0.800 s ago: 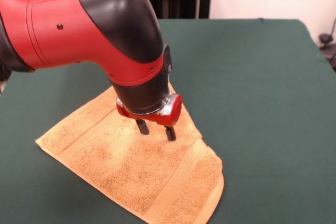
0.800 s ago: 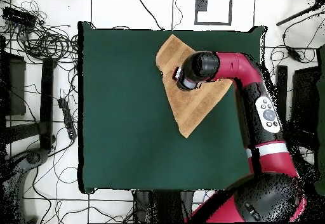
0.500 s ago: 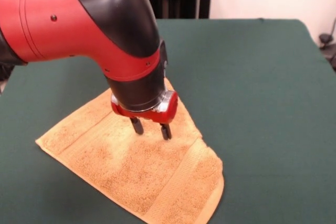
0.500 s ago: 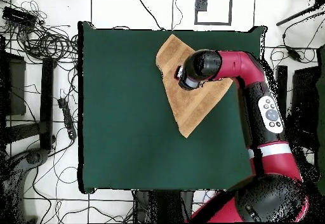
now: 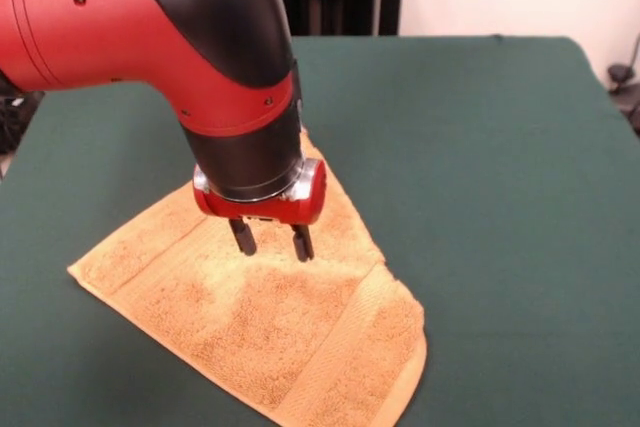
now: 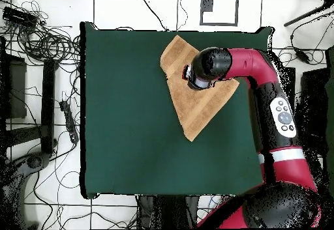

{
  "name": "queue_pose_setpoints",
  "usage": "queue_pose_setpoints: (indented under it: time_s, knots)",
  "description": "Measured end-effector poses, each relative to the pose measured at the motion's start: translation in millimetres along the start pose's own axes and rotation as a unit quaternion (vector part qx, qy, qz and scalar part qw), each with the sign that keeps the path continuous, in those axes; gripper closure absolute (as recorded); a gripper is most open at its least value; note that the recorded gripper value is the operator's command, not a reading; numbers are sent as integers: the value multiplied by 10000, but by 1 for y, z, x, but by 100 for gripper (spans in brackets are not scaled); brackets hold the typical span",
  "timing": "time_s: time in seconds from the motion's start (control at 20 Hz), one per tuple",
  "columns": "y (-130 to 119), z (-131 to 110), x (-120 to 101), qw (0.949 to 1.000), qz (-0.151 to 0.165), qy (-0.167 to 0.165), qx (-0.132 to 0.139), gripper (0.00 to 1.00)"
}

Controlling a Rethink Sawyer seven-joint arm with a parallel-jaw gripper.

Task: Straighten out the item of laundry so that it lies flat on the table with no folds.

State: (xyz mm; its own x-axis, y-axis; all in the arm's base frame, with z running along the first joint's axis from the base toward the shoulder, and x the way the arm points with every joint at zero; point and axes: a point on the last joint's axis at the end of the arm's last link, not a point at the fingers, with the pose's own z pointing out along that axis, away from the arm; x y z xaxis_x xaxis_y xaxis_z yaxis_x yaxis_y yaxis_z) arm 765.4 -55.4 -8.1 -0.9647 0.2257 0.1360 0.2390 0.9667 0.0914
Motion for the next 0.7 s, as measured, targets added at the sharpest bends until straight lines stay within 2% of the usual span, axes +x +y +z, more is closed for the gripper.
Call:
queue_pose_setpoints:
  time_s: [0.45, 0.7]
  knots:
    - [2, -3, 0, 10000, -23, -10, 2, 0]
    - [14, -5, 2, 9999, -21, 55, -138, 0]
